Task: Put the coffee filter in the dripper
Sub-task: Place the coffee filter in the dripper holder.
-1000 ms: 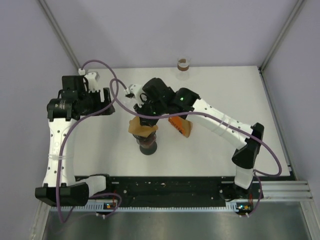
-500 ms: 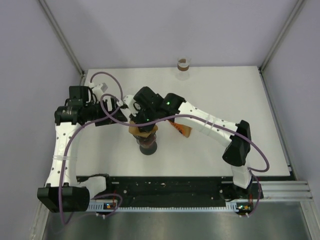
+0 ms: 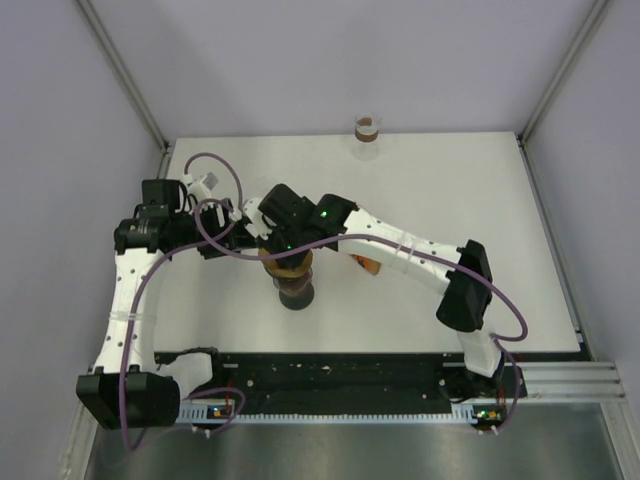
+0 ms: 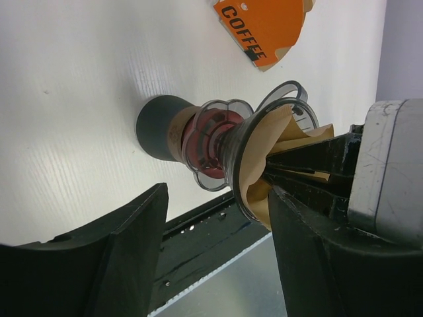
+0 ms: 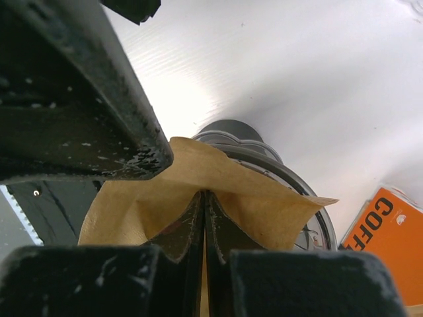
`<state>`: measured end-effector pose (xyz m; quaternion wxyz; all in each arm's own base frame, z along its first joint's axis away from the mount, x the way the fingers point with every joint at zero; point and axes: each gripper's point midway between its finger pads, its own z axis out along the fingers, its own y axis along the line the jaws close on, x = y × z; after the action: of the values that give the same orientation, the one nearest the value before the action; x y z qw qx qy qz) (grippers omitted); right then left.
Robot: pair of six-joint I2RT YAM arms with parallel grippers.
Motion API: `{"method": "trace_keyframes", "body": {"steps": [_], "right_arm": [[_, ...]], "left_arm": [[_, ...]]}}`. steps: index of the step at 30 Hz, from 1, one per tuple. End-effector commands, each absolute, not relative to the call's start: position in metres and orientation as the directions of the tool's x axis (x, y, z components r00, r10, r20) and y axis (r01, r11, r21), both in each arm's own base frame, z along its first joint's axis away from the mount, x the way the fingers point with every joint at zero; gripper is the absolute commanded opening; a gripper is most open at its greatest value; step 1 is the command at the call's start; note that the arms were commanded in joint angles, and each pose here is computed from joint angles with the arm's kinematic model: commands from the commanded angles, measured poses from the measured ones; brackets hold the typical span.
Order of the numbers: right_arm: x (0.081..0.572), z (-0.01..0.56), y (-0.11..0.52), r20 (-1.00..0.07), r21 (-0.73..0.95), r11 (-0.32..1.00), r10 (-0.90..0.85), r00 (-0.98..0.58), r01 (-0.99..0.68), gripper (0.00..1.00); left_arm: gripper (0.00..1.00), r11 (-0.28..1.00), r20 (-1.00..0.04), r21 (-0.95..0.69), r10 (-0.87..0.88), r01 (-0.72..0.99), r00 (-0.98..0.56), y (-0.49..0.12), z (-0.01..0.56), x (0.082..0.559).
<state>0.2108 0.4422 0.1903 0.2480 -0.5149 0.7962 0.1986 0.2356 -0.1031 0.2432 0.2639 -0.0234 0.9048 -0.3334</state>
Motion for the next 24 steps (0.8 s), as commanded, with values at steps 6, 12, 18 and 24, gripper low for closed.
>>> {"method": "trace_keyframes", "body": {"steps": [6, 12, 18, 24], "right_arm": [[0.206, 0.156, 0.447, -0.532, 0.066, 0.434, -0.746, -0.4, -0.898, 0.0], [0.211, 0.151, 0.447, -0.525, 0.051, 0.447, -0.749, -0.404, -0.893, 0.0], [0.218, 0.181, 0.453, -0.58, 0.033, 0.454, -0.717, -0.387, -0.89, 0.0], [0.23, 0.228, 0.457, -0.685, -0.015, 0.463, -0.651, -0.328, -0.886, 0.0]], "left_arm": [[0.58, 0.693, -0.467, -0.69, -0.205, 0.209, -0.86, -0.124, 0.25, 0.236], [0.5, 0.693, -0.466, -0.688, -0.192, 0.217, -0.864, -0.127, 0.247, 0.234], [0.38, 0.712, -0.47, -0.668, -0.176, 0.218, -0.865, -0.126, 0.239, 0.235], [0.29, 0.741, -0.492, -0.633, -0.164, 0.223, -0.855, -0.12, 0.237, 0.238]]}}
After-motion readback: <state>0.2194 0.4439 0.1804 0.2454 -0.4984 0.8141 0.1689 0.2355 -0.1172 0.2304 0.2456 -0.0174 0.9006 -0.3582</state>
